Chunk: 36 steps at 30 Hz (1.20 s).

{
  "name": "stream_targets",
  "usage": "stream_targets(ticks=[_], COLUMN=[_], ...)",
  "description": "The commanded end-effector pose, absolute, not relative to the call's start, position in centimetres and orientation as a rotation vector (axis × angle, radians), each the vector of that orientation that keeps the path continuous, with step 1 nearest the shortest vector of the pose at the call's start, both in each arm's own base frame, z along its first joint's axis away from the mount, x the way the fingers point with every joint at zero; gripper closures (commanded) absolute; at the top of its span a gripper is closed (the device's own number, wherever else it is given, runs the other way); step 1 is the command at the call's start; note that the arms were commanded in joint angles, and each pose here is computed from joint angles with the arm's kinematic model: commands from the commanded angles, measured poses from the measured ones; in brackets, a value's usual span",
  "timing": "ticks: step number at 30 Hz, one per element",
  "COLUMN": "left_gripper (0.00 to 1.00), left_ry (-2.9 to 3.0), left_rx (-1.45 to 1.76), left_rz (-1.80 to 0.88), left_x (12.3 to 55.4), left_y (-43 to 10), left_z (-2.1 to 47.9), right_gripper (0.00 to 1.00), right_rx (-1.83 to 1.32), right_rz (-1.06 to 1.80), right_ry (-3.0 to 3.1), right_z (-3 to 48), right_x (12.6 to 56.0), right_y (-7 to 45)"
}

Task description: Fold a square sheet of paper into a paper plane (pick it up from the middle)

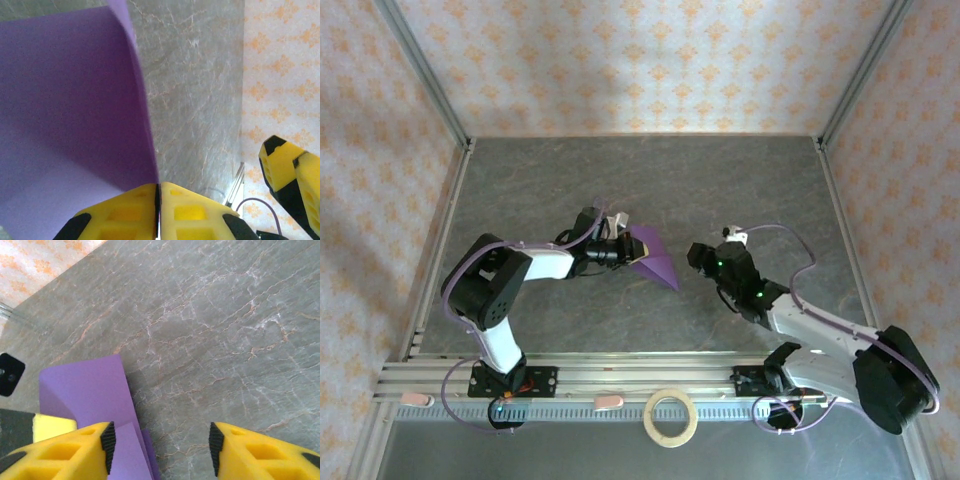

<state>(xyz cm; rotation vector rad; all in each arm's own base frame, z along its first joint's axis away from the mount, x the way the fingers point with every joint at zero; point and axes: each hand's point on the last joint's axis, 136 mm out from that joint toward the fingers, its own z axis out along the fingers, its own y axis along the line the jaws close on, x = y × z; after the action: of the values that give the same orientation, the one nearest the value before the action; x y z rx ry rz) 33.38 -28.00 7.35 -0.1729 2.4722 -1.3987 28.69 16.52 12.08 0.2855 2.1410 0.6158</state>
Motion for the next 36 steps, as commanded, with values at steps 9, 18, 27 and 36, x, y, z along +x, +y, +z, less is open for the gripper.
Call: stream_targets(ticks=[9, 18, 27, 36], left_gripper=[0.7, 0.69, 0.74, 0.76], left_ry=[2.504, 2.578, 2.613, 2.609], left_rx=[-0.141, -0.067, 0.007, 0.019], left_rz=[-1.307, -1.188, -1.147, -1.152], left_x=[34.4, 35.4, 36.3, 36.7], left_y=[-27.4, -26.6, -26.8, -26.9], left_z=[7.3, 6.9, 6.8, 6.9], right_gripper=[0.58, 0.62, 0.63, 0.75], right_rx=[-0.187, -0.613, -0.692, -0.71], right_rz=[0.623, 0.317, 0.119, 0.074], right_ry=[2.121, 2.04, 2.02, 2.028], right_z=[10.6, 7.9, 5.8, 5.0], right_x=[27.5, 26.0, 26.6, 26.9], right_y=[21.3, 24.5, 25.3, 25.6])
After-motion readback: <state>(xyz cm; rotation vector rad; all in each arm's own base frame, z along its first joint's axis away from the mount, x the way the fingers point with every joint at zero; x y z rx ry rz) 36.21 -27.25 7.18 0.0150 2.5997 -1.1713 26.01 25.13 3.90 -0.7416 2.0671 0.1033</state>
